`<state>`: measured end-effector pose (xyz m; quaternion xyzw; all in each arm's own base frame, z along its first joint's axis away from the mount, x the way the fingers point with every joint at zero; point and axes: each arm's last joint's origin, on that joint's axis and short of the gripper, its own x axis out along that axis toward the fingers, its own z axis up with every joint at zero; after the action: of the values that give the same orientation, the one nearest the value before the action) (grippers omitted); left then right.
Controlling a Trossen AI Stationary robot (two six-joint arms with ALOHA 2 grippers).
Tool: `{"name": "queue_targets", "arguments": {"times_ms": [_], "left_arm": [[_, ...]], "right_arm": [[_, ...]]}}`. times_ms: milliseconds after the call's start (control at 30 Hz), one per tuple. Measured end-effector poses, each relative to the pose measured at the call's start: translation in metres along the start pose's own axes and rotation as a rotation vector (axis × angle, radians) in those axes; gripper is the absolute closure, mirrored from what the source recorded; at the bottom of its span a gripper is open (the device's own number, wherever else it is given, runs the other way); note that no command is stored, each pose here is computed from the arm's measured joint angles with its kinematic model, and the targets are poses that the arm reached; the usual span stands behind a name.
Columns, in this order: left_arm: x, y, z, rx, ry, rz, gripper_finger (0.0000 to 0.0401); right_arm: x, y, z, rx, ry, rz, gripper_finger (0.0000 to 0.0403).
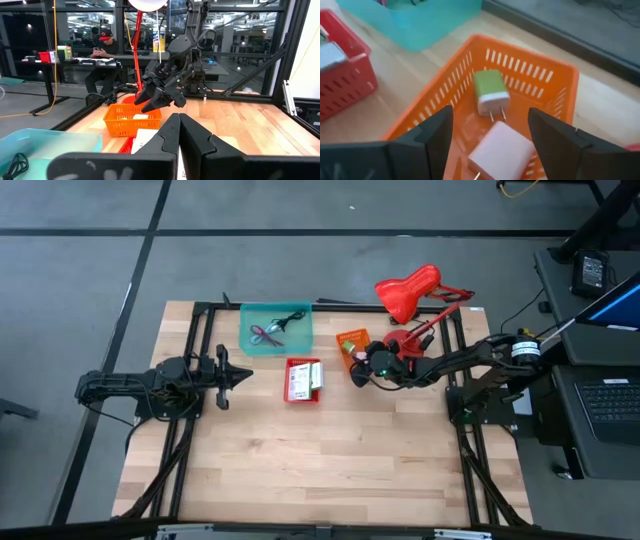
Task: Pick and place items into bin
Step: Return to Home Position
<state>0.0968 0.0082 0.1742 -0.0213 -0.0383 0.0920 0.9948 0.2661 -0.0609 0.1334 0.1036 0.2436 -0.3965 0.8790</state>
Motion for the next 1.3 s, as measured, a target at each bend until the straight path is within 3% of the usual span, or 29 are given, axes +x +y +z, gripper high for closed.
{"name": "queue_targets", "arguments": {"times_ms": [133,233,567,1067,1300], "left_arm": [[0.000,0.000,0.000,0.005,-0.004,0.000,0.0398],[0.000,0.000,0.001,0.025,-0.006,0.000,0.0398],[0.000,0.000,0.001,0.033,-0.006,-0.006,0.0398],[-0.002,0.000,0.009,0.060,0.021,0.016,0.0398],[-0.003,0.002,0.013,0.101,-0.024,0.061,0.0398]], "right_arm": [[-0.004,0.003,0.009,-0.010,-0.029,0.023,0.0171],[-0.011,0.006,0.019,-0.022,-0.047,0.081,0.0197],[-0.049,0.022,0.031,-0.145,-0.093,0.217,0.0391],[-0.139,0.015,0.046,-0.148,-0.165,0.440,0.0403],[-0.162,0.011,0.043,-0.172,-0.203,0.522,0.0403]]}}
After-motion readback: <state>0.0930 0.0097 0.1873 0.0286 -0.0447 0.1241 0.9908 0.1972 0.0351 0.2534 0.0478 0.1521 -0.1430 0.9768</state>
